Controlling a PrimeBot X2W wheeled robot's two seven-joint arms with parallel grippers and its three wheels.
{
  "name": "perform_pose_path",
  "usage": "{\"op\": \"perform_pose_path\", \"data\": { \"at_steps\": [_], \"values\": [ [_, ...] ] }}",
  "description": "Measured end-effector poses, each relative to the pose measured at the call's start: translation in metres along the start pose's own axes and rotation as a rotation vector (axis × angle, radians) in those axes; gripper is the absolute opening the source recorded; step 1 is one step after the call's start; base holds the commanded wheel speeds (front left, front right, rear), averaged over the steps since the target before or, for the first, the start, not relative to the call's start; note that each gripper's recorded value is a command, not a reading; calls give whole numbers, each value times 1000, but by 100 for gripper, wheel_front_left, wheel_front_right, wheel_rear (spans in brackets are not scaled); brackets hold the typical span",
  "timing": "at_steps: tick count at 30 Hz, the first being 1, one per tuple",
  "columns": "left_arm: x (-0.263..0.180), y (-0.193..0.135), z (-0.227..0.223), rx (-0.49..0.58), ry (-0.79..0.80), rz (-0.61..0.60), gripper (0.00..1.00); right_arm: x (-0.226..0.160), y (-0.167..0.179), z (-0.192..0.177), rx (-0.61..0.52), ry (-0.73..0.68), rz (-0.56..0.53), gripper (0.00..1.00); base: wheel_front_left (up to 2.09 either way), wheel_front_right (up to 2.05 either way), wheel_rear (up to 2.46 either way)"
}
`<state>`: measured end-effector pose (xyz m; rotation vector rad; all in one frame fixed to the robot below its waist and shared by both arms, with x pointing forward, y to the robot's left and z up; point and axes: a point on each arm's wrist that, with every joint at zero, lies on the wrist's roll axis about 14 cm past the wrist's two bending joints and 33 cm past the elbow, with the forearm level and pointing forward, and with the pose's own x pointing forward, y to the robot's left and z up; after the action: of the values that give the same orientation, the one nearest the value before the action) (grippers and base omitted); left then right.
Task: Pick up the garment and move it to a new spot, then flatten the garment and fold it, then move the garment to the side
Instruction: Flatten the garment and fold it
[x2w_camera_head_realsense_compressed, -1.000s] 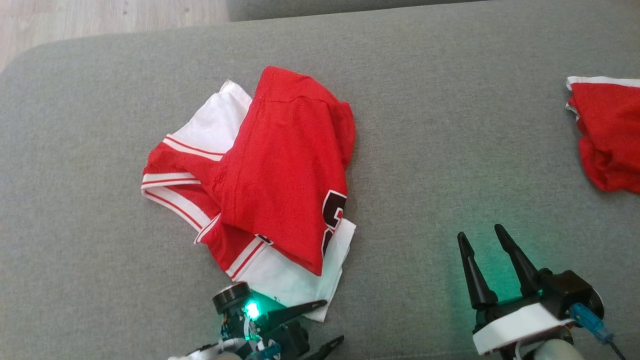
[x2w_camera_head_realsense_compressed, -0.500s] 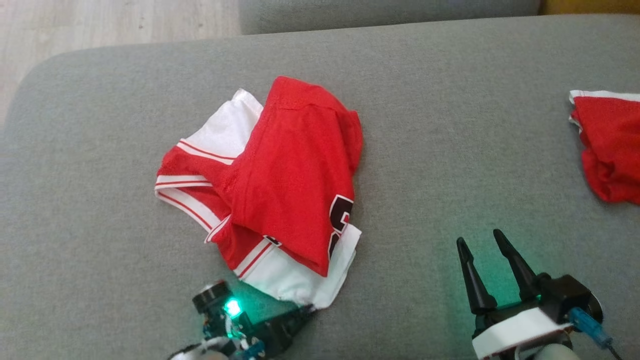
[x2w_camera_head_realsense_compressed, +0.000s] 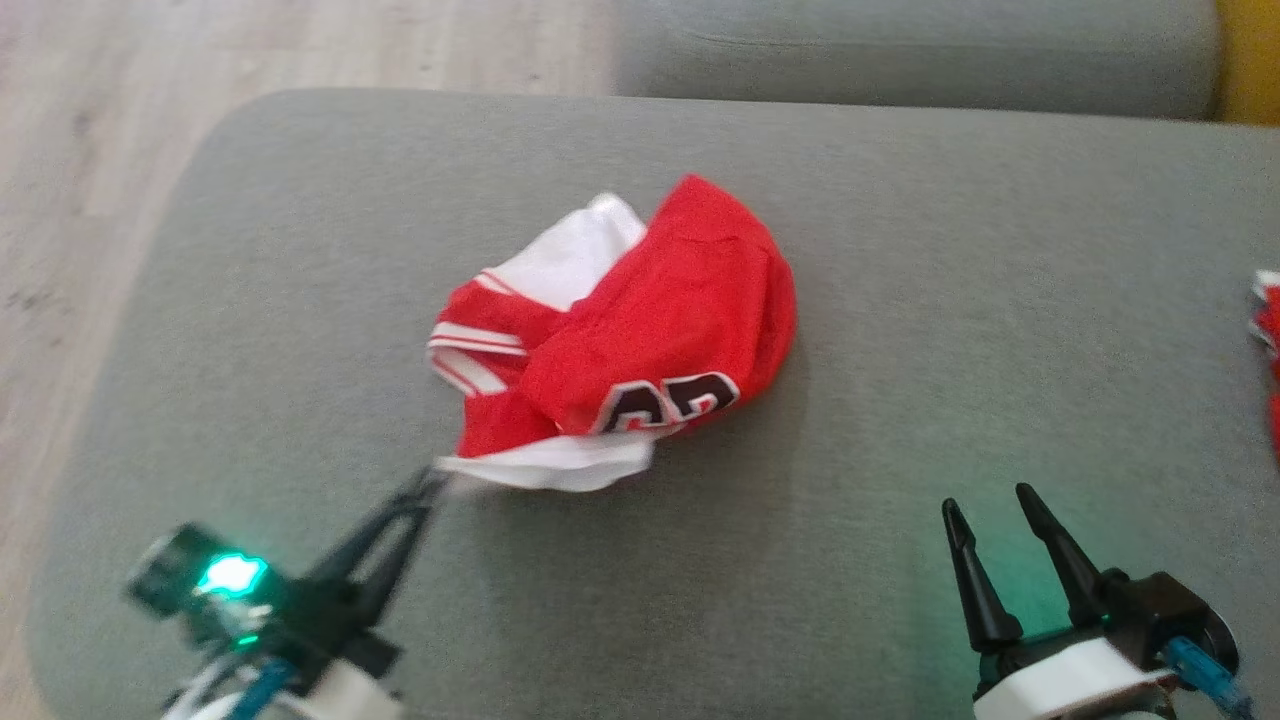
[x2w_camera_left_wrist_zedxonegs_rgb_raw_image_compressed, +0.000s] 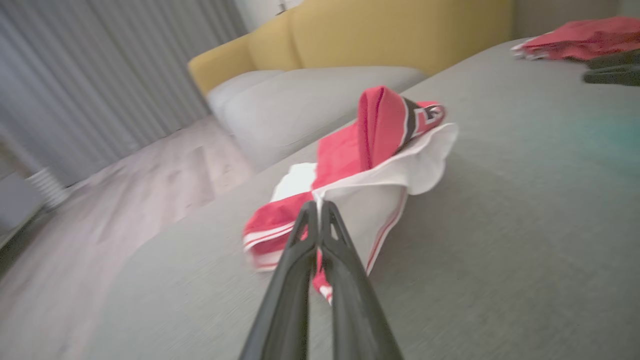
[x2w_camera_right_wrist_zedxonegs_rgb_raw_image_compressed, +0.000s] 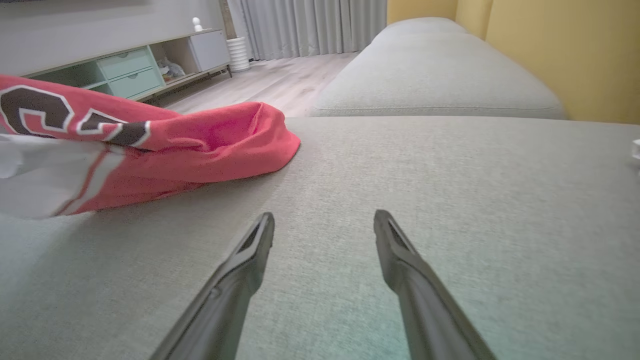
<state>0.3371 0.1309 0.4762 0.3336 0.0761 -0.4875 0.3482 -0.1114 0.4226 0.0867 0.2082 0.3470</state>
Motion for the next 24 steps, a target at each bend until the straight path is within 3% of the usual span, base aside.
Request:
{"op": "perform_pose_path", "data": {
  "at_steps": [5,9,13,18,24],
  "values": [
    [-55,55,-18,19,118,222,0,11,18,3,-21,-2,80,100,0,0,0],
    [-85,75,-34,23,208,322,0,21,28,4,-27,7,144,100,0,0,0],
    [-93,73,-41,-11,239,343,0,51,43,18,-53,-14,245,100,0,0,0],
    [-88,68,-45,-47,243,351,0,101,56,29,-182,10,389,100,0,0,0],
    [-62,63,-34,-77,173,333,0,153,82,28,-292,119,534,100,0,0,0]
  ]
}}
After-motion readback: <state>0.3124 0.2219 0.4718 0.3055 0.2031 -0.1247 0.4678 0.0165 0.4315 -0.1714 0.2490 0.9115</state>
